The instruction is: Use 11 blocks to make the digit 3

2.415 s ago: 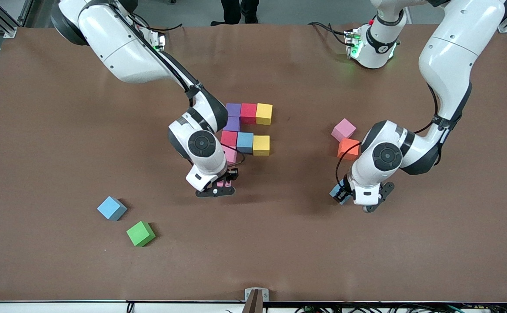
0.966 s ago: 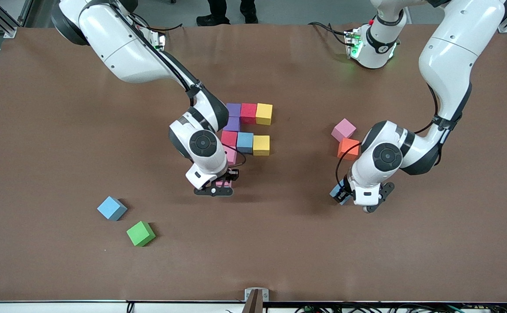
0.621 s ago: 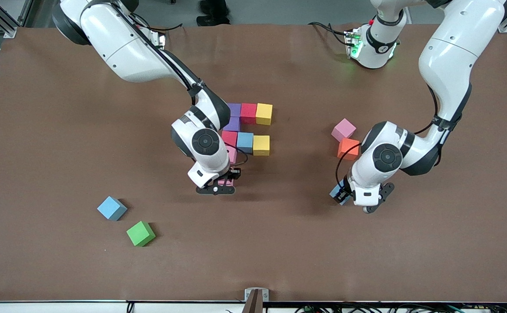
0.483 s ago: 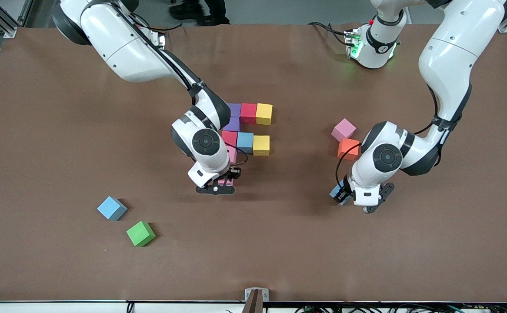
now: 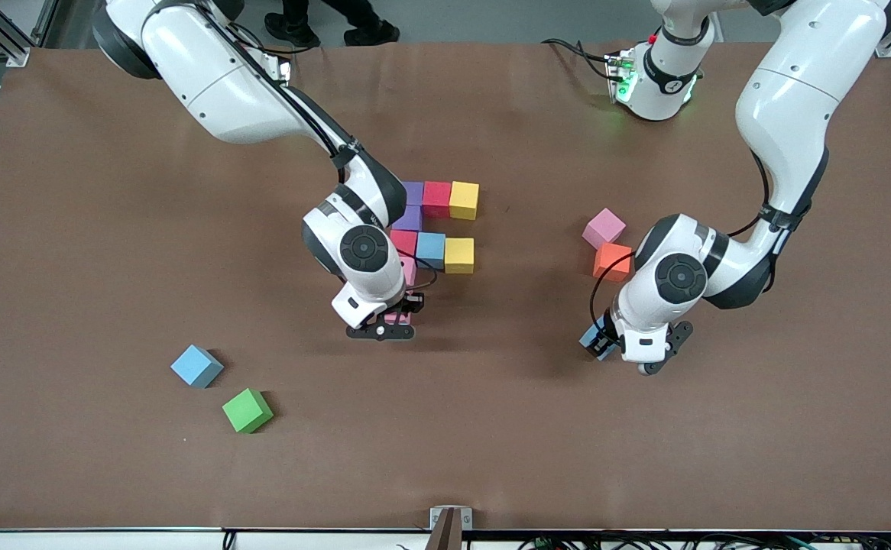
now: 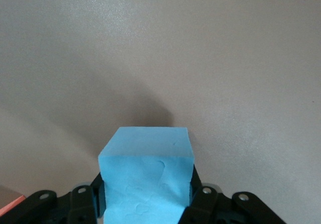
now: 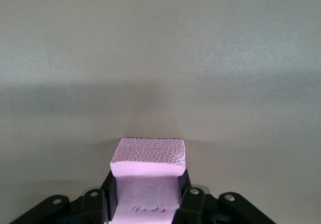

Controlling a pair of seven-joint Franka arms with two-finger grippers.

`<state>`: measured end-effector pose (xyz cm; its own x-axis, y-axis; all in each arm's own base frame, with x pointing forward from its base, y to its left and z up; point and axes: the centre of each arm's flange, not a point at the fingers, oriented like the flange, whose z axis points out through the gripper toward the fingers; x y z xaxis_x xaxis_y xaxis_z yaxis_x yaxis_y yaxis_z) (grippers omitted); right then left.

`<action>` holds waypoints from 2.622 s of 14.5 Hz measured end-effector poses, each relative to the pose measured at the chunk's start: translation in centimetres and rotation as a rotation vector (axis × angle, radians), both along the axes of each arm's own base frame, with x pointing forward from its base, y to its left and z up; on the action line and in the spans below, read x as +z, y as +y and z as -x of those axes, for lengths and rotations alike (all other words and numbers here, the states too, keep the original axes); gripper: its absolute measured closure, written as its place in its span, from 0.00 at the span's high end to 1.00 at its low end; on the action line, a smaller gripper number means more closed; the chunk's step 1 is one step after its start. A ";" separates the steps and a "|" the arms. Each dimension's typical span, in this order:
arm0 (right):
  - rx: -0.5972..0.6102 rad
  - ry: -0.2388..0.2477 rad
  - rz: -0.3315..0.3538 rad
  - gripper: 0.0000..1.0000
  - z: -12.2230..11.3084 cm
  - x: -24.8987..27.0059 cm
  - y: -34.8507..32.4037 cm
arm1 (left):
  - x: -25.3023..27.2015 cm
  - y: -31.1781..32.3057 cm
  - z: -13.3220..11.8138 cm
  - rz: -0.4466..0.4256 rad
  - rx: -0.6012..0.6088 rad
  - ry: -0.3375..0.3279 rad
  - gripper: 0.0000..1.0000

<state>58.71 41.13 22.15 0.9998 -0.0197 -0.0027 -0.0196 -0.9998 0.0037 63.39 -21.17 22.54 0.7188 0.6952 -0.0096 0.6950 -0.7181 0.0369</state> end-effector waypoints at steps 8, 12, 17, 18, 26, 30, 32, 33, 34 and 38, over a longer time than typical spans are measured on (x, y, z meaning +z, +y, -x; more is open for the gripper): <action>0.000 0.008 0.008 0.49 0.1 0.1 0.0 | 0.0 0.0 0.0 0.000 0.000 0.000 0.60; 0.004 0.010 0.004 0.49 0.3 0.2 0.3 | -0.1 0.0 0.0 0.000 0.000 0.001 0.60; 0.004 0.012 0.005 0.49 0.4 0.2 0.3 | -0.2 0.0 0.0 0.000 0.000 0.003 0.60; 0.005 0.014 0.007 0.49 0.5 0.1 0.3 | -0.2 0.0 0.0 0.001 0.000 0.004 0.60; 0.006 0.020 0.011 0.49 0.7 -0.2 0.2 | -0.3 0.0 0.1 0.001 0.000 0.005 0.60; 0.007 0.021 0.011 0.49 0.7 -0.2 0.3 | -0.5 0.0 0.1 0.001 0.000 0.008 0.60; 0.007 0.021 0.011 0.49 0.7 -0.2 0.3 | -0.7 0.0 0.1 0.002 0.000 0.011 0.60; 0.007 0.021 0.010 0.49 0.7 -0.2 0.3 | -0.7 0.0 0.0 0.003 0.001 0.011 0.60; 0.007 0.021 0.011 0.49 0.8 -0.2 0.3 | -0.8 0.0 0.0 0.003 0.001 0.011 0.60; 0.007 0.023 0.011 0.49 0.9 -0.3 0.5 | -0.8 0.0 0.0 0.004 0.001 0.012 0.60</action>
